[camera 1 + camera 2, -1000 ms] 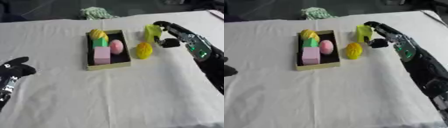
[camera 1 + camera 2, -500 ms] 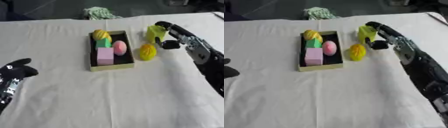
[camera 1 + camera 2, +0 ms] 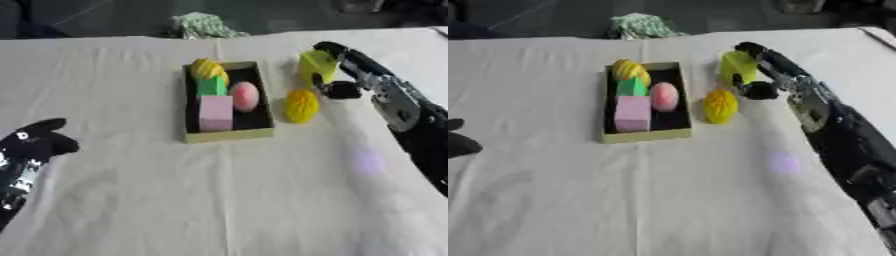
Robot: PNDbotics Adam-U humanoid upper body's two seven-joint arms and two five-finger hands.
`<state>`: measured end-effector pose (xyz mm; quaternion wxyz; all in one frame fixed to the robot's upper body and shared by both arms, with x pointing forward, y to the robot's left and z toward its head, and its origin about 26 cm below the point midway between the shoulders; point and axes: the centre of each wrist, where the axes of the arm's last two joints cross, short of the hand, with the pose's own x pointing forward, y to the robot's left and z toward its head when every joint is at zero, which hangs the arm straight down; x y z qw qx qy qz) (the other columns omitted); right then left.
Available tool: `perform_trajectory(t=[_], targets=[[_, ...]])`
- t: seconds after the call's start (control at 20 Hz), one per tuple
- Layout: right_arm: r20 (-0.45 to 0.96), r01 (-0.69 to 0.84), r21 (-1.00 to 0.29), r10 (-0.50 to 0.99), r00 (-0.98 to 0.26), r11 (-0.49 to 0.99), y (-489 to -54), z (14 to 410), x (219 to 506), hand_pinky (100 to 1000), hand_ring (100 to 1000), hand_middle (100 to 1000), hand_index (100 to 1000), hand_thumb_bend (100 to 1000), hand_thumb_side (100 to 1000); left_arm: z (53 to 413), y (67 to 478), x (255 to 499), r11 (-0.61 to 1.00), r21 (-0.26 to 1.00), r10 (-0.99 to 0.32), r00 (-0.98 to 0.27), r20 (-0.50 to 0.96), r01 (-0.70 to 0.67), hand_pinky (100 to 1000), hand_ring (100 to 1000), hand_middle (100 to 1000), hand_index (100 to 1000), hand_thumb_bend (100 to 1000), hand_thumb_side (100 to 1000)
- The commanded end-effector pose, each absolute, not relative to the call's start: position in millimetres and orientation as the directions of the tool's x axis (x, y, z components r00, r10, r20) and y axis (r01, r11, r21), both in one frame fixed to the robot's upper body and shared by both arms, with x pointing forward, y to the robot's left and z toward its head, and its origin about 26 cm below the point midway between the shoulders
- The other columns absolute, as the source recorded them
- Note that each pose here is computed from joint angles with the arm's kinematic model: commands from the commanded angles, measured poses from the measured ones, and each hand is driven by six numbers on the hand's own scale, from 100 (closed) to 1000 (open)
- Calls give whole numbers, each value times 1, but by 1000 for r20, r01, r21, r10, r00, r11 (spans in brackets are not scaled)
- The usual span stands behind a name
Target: Pick up objects on the table and place them in the box.
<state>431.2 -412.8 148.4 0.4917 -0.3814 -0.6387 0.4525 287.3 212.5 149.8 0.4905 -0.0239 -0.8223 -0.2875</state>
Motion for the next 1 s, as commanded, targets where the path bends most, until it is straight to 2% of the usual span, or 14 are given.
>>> perform_trajectory(t=[0.05,0.35,0.65,1.0], targets=[[255,70,-960,949,-184,272,-422,160,431,819,931,945,925,100,198,158,213,286,826,467,-245,-545,802,316,824,713,624,864,100,797],[250,126,-956,960,-128,266,-420,155,431,704,804,789,754,100,198,158,212,286,826,465,-243,-545,803,317,824,714,625,865,100,798],[290,235,-923,952,-100,306,-422,156,430,599,699,666,620,100,209,158,212,285,828,463,-242,-542,805,317,824,714,625,865,100,803],[386,346,-846,913,-130,406,-427,149,422,576,677,631,590,100,244,157,213,286,831,462,-245,-539,806,311,825,713,624,865,100,804]])
